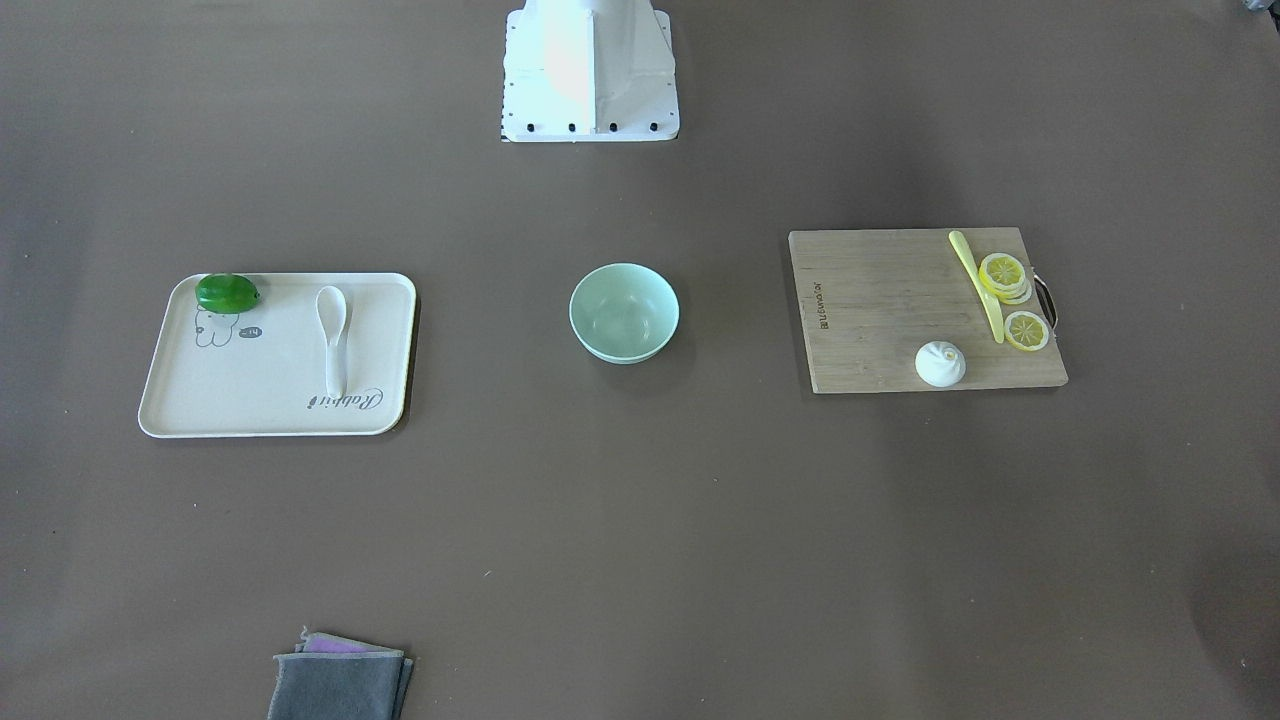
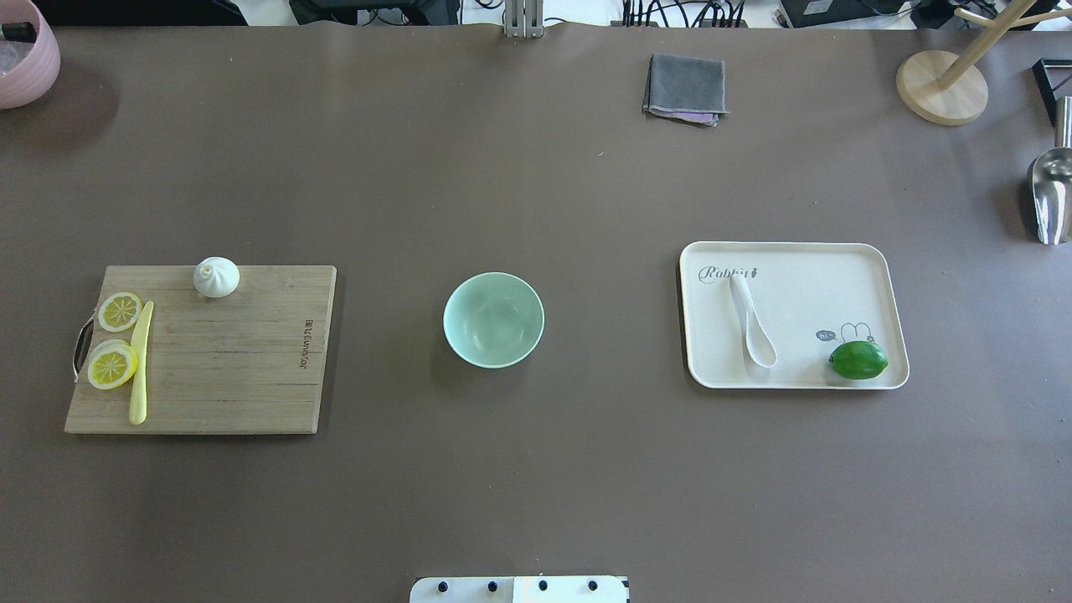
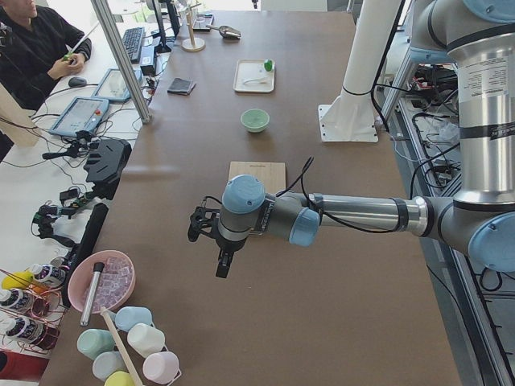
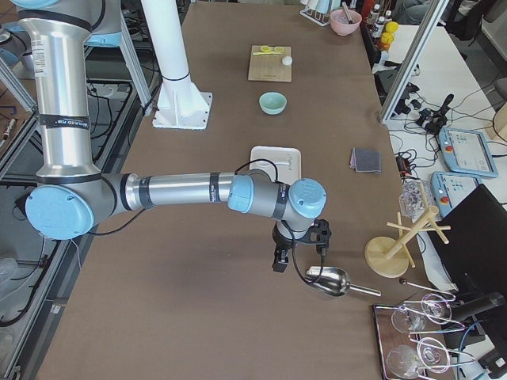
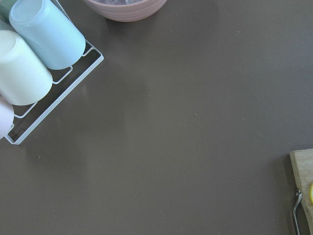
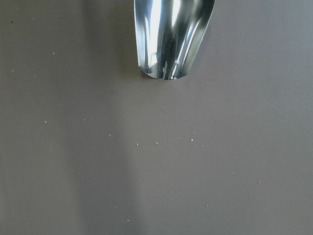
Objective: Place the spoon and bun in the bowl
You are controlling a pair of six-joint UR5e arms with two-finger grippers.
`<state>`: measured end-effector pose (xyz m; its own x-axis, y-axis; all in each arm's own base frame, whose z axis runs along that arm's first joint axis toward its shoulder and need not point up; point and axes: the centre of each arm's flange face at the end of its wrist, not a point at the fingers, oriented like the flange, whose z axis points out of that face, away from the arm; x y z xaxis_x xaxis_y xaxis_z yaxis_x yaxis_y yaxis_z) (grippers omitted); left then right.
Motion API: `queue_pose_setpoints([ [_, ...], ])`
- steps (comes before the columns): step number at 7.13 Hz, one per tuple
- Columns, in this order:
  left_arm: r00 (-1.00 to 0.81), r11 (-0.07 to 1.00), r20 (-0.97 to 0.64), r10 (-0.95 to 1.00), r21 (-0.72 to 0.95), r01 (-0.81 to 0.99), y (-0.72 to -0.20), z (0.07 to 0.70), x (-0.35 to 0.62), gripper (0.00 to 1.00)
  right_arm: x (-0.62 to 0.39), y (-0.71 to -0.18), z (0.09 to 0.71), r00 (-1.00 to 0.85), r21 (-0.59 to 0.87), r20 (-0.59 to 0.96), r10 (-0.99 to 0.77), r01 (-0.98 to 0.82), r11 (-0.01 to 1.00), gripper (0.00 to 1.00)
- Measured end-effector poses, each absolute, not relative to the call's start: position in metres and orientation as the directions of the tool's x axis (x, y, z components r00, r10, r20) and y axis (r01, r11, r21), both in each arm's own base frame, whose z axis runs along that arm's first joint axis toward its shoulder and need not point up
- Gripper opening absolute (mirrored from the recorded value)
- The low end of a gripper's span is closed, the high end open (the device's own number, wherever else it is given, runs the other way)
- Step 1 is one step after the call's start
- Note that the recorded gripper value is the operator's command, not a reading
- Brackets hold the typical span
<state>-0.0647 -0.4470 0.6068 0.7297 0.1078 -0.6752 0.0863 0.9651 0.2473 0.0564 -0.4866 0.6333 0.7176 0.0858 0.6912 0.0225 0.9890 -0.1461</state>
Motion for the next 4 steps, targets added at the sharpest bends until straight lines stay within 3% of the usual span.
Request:
queue_pose_setpoints([
  [4,0.727,0.966,-0.678,0.107,0.244,0.085,-0.4463,0.6081,-0.0641,0.98,0.0570,-0.4884,0.6312,0.717,-0.144,0.691,0.087,0.019,0.989,1.00],
])
